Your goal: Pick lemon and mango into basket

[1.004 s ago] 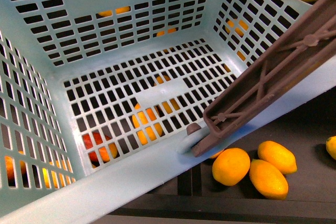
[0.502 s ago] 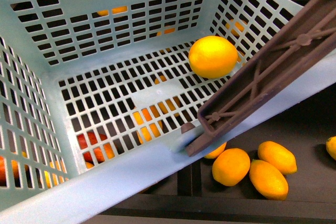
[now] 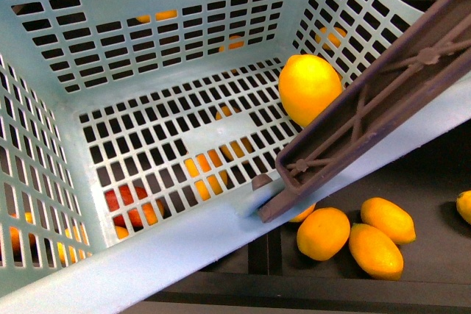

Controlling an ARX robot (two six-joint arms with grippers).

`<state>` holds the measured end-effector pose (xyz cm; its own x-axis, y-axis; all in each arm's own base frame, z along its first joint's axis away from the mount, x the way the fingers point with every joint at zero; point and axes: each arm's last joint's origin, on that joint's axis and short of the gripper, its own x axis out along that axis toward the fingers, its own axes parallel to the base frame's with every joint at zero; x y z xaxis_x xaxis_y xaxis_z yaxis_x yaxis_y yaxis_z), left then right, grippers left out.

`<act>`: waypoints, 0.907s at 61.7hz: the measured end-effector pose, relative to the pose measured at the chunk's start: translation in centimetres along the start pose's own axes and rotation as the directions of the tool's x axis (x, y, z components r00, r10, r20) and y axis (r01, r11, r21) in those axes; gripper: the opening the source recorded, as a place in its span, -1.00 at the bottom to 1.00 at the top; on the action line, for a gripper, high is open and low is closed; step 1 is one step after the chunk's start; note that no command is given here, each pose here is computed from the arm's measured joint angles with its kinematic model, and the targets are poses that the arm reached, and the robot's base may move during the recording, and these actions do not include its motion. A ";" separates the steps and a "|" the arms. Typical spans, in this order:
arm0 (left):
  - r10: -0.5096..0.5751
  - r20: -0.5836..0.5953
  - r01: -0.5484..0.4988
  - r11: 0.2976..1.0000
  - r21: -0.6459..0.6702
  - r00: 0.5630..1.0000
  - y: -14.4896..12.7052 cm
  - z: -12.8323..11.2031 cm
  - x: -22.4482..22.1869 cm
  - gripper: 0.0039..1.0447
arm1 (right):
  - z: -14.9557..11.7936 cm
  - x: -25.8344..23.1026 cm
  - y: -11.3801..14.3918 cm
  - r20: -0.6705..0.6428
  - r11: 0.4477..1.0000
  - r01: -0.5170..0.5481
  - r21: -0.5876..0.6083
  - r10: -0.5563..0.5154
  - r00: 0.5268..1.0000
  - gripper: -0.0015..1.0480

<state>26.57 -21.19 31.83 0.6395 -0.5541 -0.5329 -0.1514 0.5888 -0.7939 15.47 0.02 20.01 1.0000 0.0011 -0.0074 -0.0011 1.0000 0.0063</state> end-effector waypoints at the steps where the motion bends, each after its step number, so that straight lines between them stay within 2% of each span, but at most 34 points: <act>1: 0.000 0.000 0.000 1.000 0.000 1.000 0.0 0.0 0.0 -0.90 | -0.1 -0.1 0.0 0.000 1.000 0.000 0.000 0.000 1.000 -0.96; 13: 0.000 0.001 0.000 1.000 0.000 1.000 0.0 0.0 0.0 -0.90 | -1.2 -1.3 0.0 -0.001 1.000 0.000 -0.002 0.000 1.000 -0.94; 48: 0.000 0.001 0.000 1.000 0.001 1.000 0.0 0.0 0.0 -0.90 | -1.4 -1.5 0.0 0.002 1.000 0.004 -0.001 -0.004 1.000 0.83; 56: -0.011 -0.028 0.011 1.000 0.002 1.000 -0.2 -0.4 0.0 -0.90 | -1.4 -1.5 0.0 0.002 1.000 0.003 -0.001 -0.003 1.000 0.83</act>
<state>26.32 -21.50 31.85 0.6200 -0.5766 -0.5321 -0.1430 0.5837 -0.7993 13.93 0.00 18.60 1.0000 -0.0023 -0.0055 0.0023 1.0000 0.0051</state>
